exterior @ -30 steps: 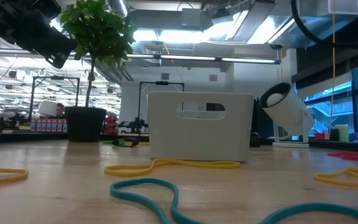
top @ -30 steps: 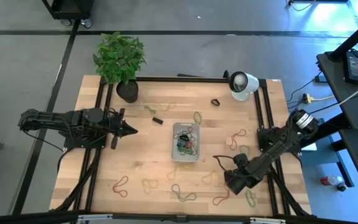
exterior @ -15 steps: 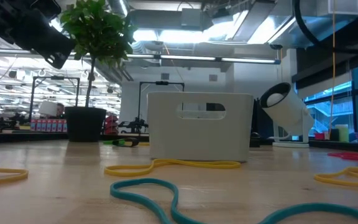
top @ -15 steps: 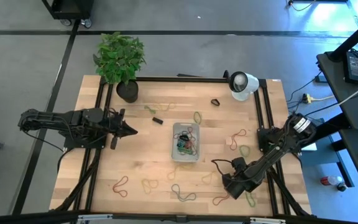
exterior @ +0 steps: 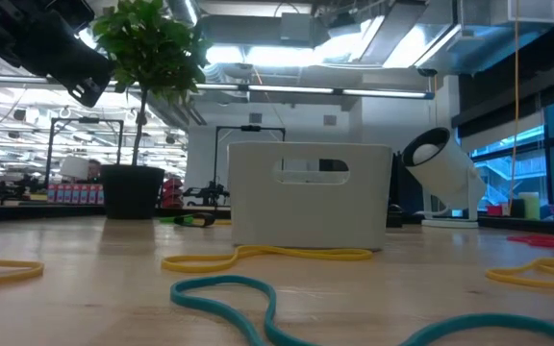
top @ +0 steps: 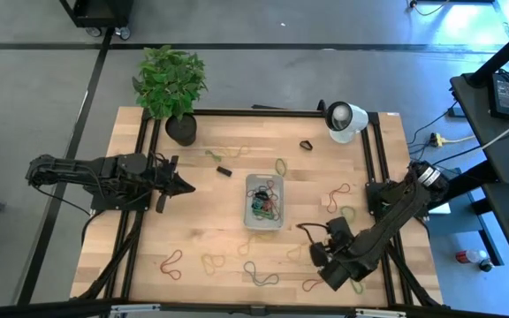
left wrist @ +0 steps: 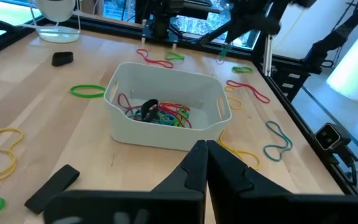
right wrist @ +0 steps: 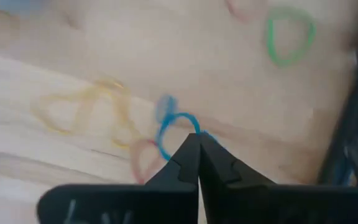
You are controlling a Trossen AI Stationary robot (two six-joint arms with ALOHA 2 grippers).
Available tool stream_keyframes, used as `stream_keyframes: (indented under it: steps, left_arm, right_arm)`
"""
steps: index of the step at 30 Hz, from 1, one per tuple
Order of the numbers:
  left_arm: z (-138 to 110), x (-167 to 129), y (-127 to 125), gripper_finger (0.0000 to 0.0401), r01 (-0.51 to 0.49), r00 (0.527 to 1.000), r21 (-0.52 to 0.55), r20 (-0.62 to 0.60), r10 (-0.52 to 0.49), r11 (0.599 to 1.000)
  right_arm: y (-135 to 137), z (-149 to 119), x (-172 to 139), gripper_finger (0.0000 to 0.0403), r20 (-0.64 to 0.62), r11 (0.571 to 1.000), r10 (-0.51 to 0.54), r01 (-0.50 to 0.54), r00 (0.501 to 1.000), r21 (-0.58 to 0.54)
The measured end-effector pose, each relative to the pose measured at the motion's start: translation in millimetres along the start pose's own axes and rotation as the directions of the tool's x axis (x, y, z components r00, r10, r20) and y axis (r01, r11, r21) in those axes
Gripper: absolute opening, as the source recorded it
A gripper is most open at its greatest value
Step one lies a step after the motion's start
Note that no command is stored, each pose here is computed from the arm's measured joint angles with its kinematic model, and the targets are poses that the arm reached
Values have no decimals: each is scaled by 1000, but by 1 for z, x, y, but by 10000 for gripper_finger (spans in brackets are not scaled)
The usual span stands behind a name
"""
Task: Pick and place rubber bands into bin
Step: Put the blue rubber band into the gray bin
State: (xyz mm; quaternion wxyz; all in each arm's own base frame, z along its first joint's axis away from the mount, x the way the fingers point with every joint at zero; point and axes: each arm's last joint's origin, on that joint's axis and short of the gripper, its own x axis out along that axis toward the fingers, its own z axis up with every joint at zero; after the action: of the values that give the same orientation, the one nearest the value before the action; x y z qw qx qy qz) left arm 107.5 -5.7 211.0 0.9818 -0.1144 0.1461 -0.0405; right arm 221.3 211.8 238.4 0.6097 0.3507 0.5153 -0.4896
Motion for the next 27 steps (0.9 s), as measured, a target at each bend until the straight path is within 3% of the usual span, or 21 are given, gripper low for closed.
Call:
stream_keyframes:
  steps: [7, 12, 22, 27]
  left_arm:
    - [0, 0, 0, 4, 0, 1000, 1, 1, 0, 1000]
    - [0, 0, 0, 1, 0, 1000, 1, 1, 0, 1000]
    - [0, 0, 0, 2, 0, 1000, 0, 1, 0, 1000]
    - [0, 0, 0, 4, 0, 1000, 1, 1, 0, 1000]
  right_arm:
    - [26, 46, -48, 1, 238, 977, 210, -195, 948, -82]
    - [47, 90, -64, 0, 335, 950, 304, -256, 892, -179]
    - [88, 162, -34, 0, 391, 890, 431, -310, 813, -335]
    - [91, 188, -1, 0, 368, 892, 417, -298, 831, -340]
